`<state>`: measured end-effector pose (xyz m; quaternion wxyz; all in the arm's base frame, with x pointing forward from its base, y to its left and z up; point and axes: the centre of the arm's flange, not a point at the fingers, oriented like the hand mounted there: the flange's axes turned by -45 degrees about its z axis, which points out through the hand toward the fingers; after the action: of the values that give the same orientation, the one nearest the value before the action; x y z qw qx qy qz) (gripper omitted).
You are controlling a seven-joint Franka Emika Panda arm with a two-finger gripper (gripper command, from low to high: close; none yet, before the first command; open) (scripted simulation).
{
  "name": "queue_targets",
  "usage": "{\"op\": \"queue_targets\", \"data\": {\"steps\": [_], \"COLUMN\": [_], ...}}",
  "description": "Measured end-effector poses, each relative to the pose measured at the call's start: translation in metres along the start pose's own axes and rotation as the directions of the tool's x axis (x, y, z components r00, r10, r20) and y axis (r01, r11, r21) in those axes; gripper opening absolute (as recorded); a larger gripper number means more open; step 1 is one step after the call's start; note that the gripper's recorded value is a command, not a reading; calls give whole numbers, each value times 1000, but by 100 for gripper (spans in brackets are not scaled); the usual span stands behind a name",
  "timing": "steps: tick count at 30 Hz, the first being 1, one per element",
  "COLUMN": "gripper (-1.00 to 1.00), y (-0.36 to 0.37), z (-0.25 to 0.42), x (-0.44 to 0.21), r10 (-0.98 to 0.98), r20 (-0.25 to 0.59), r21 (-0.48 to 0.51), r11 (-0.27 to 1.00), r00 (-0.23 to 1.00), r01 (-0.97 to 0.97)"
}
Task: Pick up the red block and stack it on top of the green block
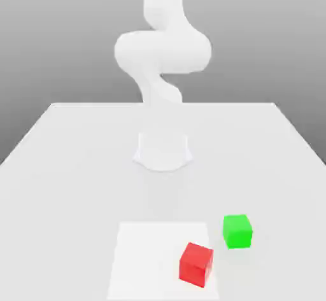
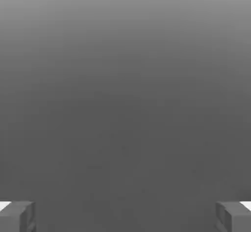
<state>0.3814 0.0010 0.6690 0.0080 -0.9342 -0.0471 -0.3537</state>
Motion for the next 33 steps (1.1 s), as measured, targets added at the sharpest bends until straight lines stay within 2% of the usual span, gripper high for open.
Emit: {"op": "queue_targets", "data": {"steps": [6, 13, 23, 28, 29, 33], "gripper": [0, 0, 0, 0, -100, -100], "y": [-12, -39, -64, -65, -65, -65], "z": [130, 258, 381, 426, 434, 434], "x": [-26, -94, -237, -282, -290, -290], "r10": [-247, -525, -842, -863, -863, -863], "r20": [159, 276, 324, 321, 322, 322], "r21": [138, 313, 556, 576, 577, 578], "r11": [964, 841, 538, 504, 505, 505], "r00": [956, 806, 431, 389, 389, 389], "r01": [226, 441, 633, 643, 642, 641]}}
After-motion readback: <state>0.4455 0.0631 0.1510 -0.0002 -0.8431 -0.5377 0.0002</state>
